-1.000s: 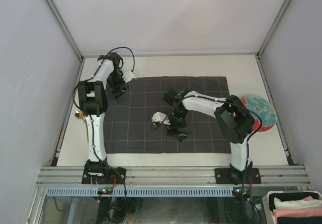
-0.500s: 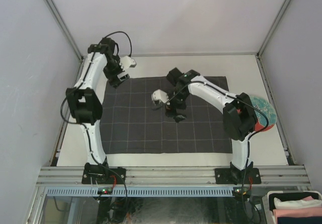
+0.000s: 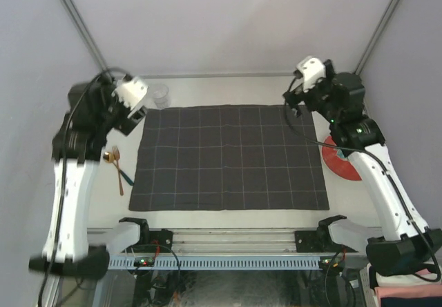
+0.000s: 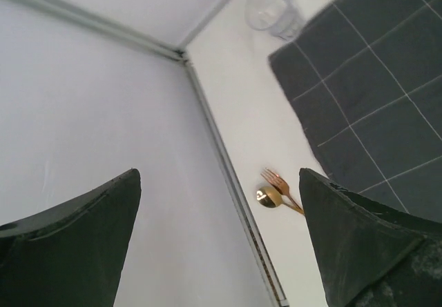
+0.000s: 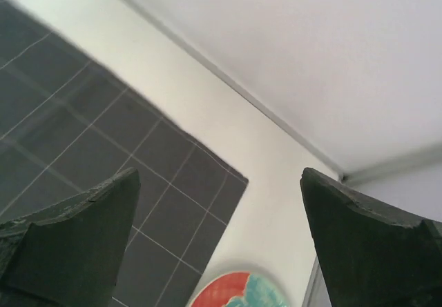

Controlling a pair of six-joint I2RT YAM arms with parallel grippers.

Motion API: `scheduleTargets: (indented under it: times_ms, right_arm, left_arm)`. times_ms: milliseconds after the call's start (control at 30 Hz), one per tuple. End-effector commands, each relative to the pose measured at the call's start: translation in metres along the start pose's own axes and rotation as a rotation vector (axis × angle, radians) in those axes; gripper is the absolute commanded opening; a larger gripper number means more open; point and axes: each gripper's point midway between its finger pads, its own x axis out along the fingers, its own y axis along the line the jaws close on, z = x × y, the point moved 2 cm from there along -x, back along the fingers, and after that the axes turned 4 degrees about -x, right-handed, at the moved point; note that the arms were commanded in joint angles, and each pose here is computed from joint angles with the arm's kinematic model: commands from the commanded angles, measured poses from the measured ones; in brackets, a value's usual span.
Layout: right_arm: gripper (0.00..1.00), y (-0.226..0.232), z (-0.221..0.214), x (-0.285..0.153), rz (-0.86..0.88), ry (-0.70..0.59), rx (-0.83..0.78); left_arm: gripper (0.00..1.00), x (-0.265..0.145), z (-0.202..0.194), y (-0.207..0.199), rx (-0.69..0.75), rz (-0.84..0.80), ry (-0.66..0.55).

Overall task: Set the dinner table for one person
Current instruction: Flatten out the napkin at the center of the board.

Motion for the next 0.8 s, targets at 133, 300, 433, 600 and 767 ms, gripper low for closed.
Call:
scheduleTargets:
  times_ms: [133, 300, 433, 600, 767]
  right_arm:
    - [1.00, -0.003, -0.098, -0.024, -0.155, 0.119, 0.430]
    - [1.00, 0.008, -0.119, -0.074, -0.305, 0.034, 0.359]
    - [1.00, 0.035, -0.148, -0.091, -0.320, 0.102, 0.411]
    - [1.00, 0.054, -0.157, -0.097, -0.250, 0.147, 0.404]
    - [1.00, 0.059, -0.178, -0.095, -0.238, 0.258, 0.417]
  left_arm:
    - [1.00, -0.080, -0.053, -0.012, -0.276, 0.392, -0.218]
    - [1.00, -0.096, -0.115, -0.032, -0.407, 0.501, -0.093]
    - [1.00, -0.103, -0.148, -0.044, -0.459, 0.606, -0.064]
    - [1.00, -0.109, -0.177, -0.062, -0.476, 0.654, -0.043]
    - [1.00, -0.112, -0.192, -0.078, -0.501, 0.642, -0.033]
